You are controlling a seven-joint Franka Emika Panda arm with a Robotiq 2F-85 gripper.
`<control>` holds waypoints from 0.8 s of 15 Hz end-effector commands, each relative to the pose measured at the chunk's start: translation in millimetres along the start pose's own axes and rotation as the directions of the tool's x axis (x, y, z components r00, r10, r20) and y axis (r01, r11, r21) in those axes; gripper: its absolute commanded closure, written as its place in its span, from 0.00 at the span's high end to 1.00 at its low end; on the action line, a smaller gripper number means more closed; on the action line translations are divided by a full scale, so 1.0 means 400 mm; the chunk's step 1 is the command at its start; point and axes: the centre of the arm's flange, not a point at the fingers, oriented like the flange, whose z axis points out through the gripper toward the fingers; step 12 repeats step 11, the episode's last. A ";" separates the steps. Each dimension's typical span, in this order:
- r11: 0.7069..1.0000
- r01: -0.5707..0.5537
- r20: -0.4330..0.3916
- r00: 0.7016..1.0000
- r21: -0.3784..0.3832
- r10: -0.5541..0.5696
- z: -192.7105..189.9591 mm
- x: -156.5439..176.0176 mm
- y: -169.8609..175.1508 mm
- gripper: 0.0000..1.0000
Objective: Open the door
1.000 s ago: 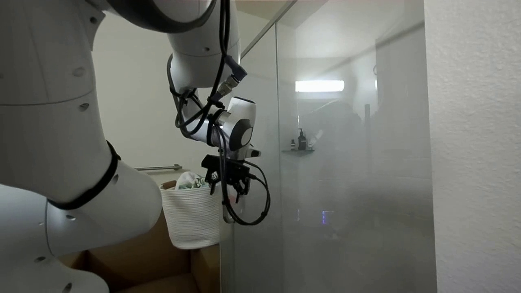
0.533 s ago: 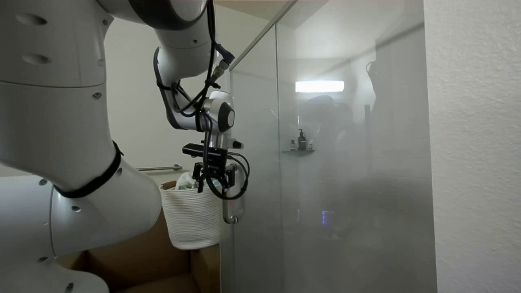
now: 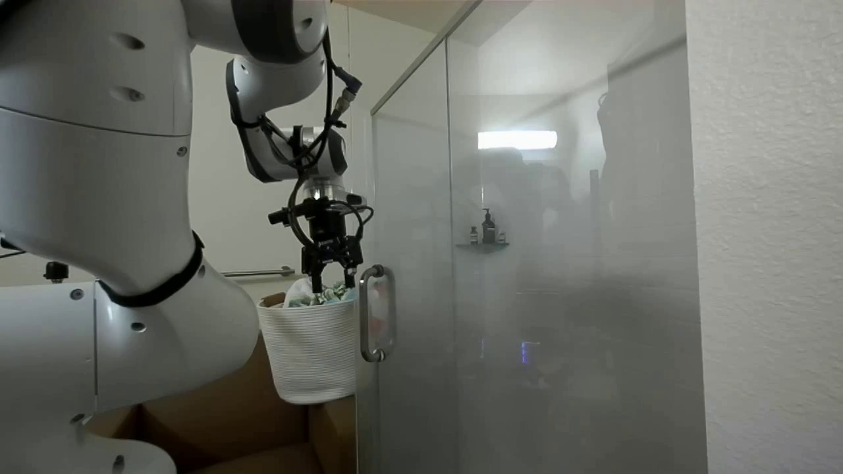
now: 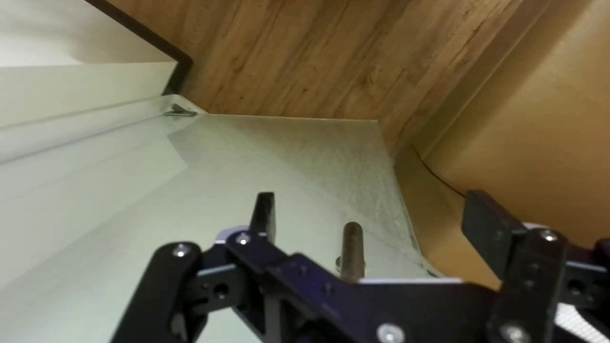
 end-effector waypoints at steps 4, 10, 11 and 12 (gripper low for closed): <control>0.993 -0.059 0.017 0.998 -0.102 0.061 -0.067 -0.016 -0.006 1.00; 0.992 -0.070 0.023 0.997 -0.105 0.073 -0.070 -0.010 0.002 1.00; 0.992 -0.070 0.023 0.997 -0.105 0.073 -0.070 -0.010 0.002 1.00; 0.992 -0.070 0.023 0.997 -0.105 0.073 -0.070 -0.010 0.002 1.00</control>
